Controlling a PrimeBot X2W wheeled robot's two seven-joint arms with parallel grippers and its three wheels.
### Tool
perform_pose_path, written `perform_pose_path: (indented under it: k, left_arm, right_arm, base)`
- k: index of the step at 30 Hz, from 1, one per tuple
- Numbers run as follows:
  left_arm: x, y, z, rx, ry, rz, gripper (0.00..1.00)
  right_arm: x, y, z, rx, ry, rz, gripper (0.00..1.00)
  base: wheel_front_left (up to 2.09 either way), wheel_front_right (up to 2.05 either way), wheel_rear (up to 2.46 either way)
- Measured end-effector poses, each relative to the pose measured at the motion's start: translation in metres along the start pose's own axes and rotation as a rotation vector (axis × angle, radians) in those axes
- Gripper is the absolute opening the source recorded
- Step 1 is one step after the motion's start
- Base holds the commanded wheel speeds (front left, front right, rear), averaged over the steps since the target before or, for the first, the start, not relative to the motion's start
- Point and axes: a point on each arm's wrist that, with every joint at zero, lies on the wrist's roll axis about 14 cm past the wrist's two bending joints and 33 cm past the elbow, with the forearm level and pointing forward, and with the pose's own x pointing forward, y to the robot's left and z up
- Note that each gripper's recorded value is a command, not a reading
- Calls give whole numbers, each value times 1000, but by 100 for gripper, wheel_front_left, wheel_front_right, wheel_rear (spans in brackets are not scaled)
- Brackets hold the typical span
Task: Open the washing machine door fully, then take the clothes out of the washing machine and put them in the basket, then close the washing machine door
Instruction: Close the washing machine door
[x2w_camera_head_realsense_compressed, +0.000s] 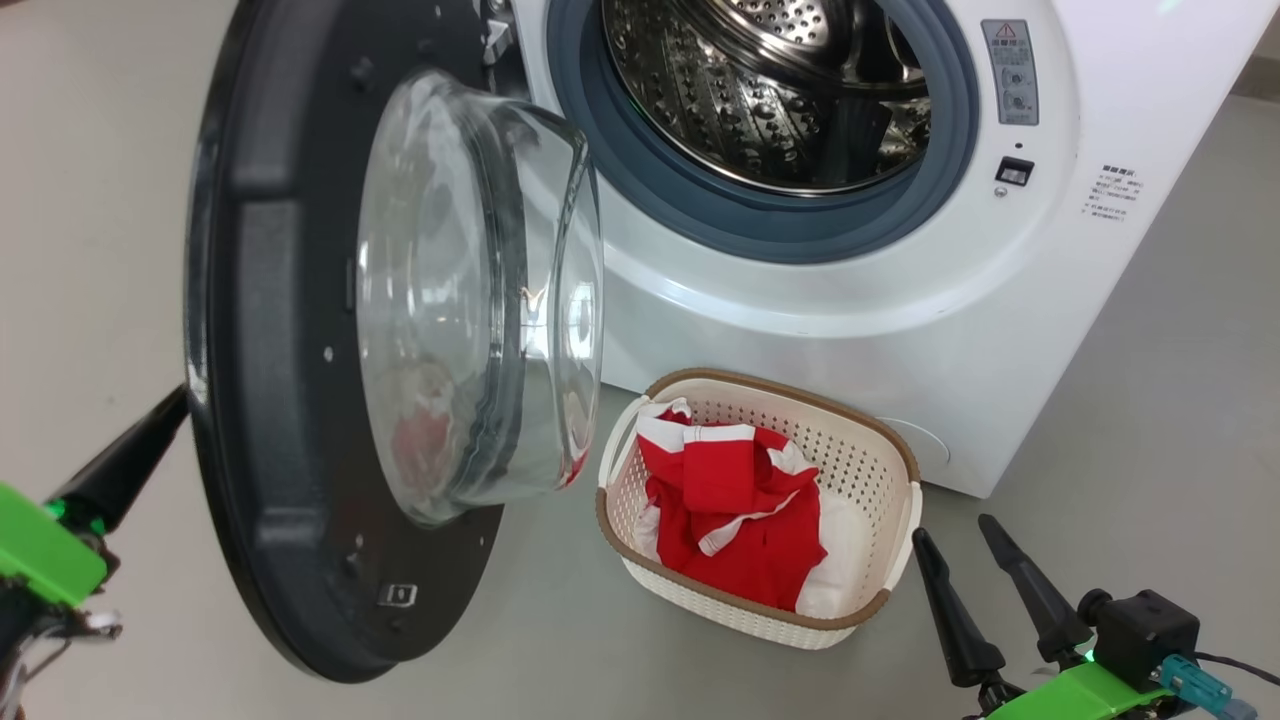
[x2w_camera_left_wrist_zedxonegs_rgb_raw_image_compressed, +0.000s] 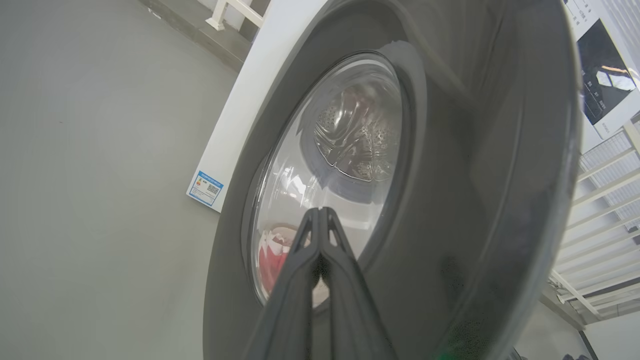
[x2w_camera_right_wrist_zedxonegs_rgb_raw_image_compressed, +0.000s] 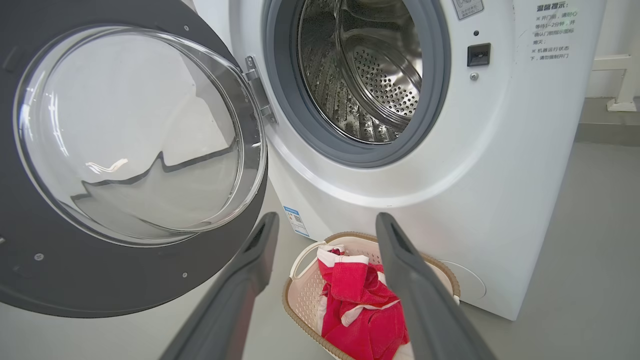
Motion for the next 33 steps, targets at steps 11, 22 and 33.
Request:
perform_pose_path:
  k: [11, 22, 33]
  left_arm:
    - [-30, 55, -13, -30, -128, 167, 80]
    - [-36, 79, -41, 16, -189, 256, 100]
    - [-50, 102, -61, 101, -218, 339, 100]
  right_arm:
    - [3, 24, 0, 0, 0, 66, 100]
    - [12, 37, 4, 5, -12, 106, 100]
    - [17, 41, 8, 10, -20, 123, 100]
  base:
    - [0, 0, 0]
    - [0, 0, 0]
    - [0, 0, 0]
